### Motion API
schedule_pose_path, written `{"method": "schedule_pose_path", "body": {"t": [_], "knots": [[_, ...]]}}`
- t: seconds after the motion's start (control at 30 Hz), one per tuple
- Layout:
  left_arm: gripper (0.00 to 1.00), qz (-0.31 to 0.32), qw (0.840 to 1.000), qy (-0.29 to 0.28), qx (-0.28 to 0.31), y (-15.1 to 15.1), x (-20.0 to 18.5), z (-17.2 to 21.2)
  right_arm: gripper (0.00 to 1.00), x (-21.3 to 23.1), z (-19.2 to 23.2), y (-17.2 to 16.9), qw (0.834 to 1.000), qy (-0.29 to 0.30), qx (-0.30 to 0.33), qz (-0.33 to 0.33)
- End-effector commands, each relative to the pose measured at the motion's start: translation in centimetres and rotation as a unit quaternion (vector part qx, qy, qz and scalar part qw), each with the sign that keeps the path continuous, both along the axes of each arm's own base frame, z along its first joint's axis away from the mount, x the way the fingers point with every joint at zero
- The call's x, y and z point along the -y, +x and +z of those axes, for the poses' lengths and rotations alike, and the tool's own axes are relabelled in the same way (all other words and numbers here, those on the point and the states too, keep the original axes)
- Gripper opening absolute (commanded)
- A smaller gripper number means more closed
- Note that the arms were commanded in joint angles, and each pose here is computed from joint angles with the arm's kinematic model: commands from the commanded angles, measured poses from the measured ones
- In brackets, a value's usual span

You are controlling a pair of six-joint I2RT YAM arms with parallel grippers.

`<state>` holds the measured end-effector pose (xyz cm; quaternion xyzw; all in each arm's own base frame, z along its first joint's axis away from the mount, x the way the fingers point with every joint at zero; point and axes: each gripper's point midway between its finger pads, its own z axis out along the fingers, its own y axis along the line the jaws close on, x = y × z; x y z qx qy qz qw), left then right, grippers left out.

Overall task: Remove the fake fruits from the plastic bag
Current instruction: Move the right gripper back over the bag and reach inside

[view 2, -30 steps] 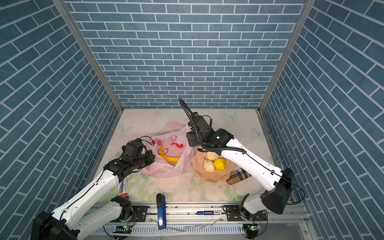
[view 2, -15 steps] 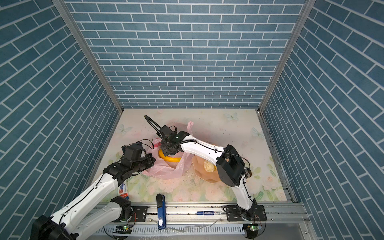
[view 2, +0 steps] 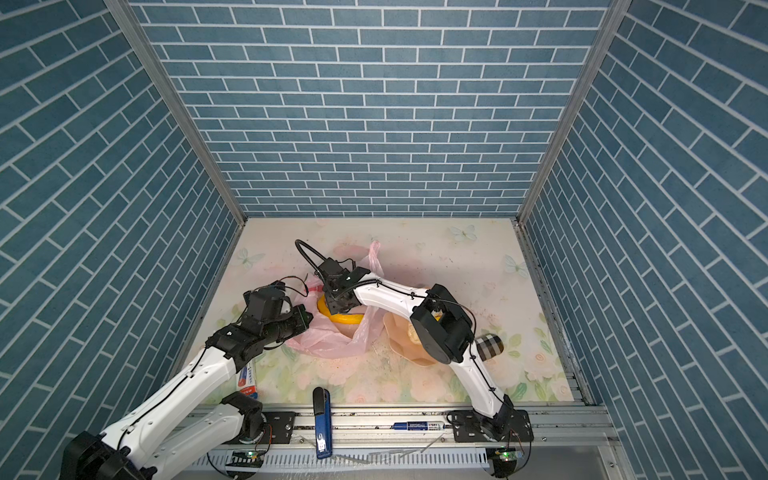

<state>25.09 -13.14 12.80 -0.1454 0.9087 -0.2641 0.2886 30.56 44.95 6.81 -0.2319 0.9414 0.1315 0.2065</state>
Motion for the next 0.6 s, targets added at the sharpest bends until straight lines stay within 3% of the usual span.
{"method": "schedule_pose_path", "body": {"t": [0.0,0.3,0.57], "knots": [[0.0,-0.009,1.0,-0.007,-0.004,-0.6,0.2,-0.3,0.58,0.2,1.5,2.8,0.998,0.007,0.027,-0.057],[0.0,-0.01,1.0,-0.008,0.003,-0.5,0.2,0.1,0.67,3.0,0.9,3.2,0.992,-0.042,0.024,-0.112],[0.0,-0.021,1.0,-0.011,0.006,-0.5,0.6,0.4,0.7,4.1,1.2,3.0,0.989,-0.047,0.016,-0.142]]}}
